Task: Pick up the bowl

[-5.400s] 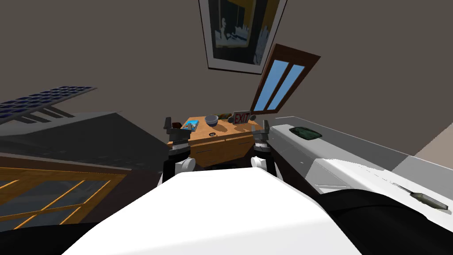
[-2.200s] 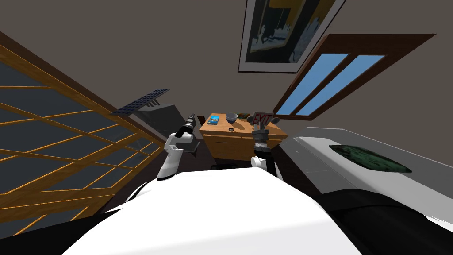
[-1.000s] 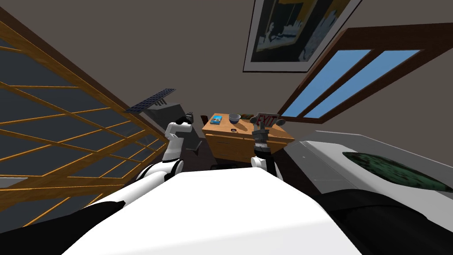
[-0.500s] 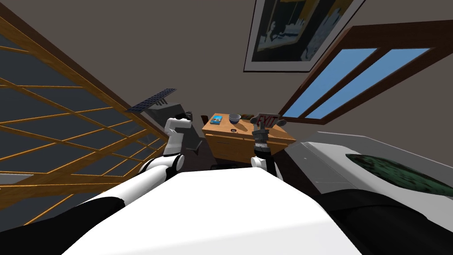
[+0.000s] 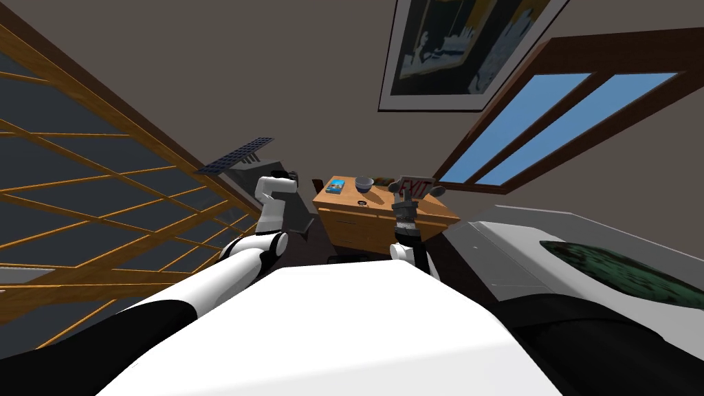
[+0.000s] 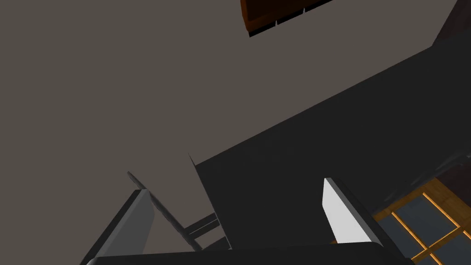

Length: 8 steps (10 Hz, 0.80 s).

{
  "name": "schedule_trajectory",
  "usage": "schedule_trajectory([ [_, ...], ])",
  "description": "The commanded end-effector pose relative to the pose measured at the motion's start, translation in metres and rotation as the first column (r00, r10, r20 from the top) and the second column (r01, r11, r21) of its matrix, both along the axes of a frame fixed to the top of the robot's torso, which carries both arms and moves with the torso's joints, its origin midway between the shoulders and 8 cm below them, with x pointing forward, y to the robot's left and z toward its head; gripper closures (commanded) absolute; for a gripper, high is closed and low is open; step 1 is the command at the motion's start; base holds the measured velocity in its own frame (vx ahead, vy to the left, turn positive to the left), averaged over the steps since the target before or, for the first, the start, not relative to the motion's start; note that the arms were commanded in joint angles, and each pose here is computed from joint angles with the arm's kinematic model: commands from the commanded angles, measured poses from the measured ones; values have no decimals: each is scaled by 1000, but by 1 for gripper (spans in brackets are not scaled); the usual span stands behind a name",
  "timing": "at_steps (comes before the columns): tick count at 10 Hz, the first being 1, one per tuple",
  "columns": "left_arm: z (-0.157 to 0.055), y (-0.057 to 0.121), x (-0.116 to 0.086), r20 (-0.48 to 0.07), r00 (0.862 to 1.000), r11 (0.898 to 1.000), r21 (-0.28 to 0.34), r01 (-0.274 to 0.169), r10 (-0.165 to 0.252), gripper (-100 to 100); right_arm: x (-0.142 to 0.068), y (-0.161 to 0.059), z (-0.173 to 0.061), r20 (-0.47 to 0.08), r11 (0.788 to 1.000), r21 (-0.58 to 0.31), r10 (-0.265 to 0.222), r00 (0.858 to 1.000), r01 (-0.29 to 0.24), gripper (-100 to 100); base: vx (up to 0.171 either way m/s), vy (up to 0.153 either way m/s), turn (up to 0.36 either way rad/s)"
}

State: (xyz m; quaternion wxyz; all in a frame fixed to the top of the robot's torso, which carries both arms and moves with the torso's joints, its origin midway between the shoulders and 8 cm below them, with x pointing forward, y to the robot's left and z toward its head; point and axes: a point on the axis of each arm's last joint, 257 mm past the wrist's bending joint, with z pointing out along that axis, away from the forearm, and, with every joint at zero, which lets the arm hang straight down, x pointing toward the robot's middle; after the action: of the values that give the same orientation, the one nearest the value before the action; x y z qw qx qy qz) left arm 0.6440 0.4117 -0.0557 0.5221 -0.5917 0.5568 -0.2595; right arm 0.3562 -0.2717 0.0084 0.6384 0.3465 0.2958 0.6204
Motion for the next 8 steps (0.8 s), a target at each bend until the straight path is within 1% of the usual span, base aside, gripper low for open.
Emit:
schedule_trajectory([
  [1,0,6,3,-45,999,1000,-12,-20,19,-100,0,0,0,0,1000,0,0,1000,0,0,3,-40,11],
  [2,2,3,3,-57,998,1000,-19,-23,21,-100,0,0,0,0,1000,0,0,1000,0,0,9,-44,11],
  [3,2,8,6,-90,995,999,-27,-35,32,-100,0,0,0,0,1000,0,0,1000,0,0,10,-59,-6],
  [4,7,4,6,-101,994,999,-35,-36,33,-100,0,0,0,0,1000,0,0,1000,0,0,10,-60,0],
  [5,3,4,4,-116,993,998,-39,-41,37,-100,0,0,0,0,1000,0,0,1000,0,0,5,-29,0],
  [6,5,5,7,-153,987,998,-50,-50,41,-100,0,0,0,0,1000,0,0,1000,0,0,12,-47,-20],
  [7,6,3,6,-166,985,997,-56,-53,43,-100,0,0,0,0,1000,0,0,1000,0,0,13,-54,-8],
  [8,6,3,7,-200,979,996,-66,-57,43,-100,0,0,0,0,1000,0,0,1000,0,0,5,-78,-32],
])
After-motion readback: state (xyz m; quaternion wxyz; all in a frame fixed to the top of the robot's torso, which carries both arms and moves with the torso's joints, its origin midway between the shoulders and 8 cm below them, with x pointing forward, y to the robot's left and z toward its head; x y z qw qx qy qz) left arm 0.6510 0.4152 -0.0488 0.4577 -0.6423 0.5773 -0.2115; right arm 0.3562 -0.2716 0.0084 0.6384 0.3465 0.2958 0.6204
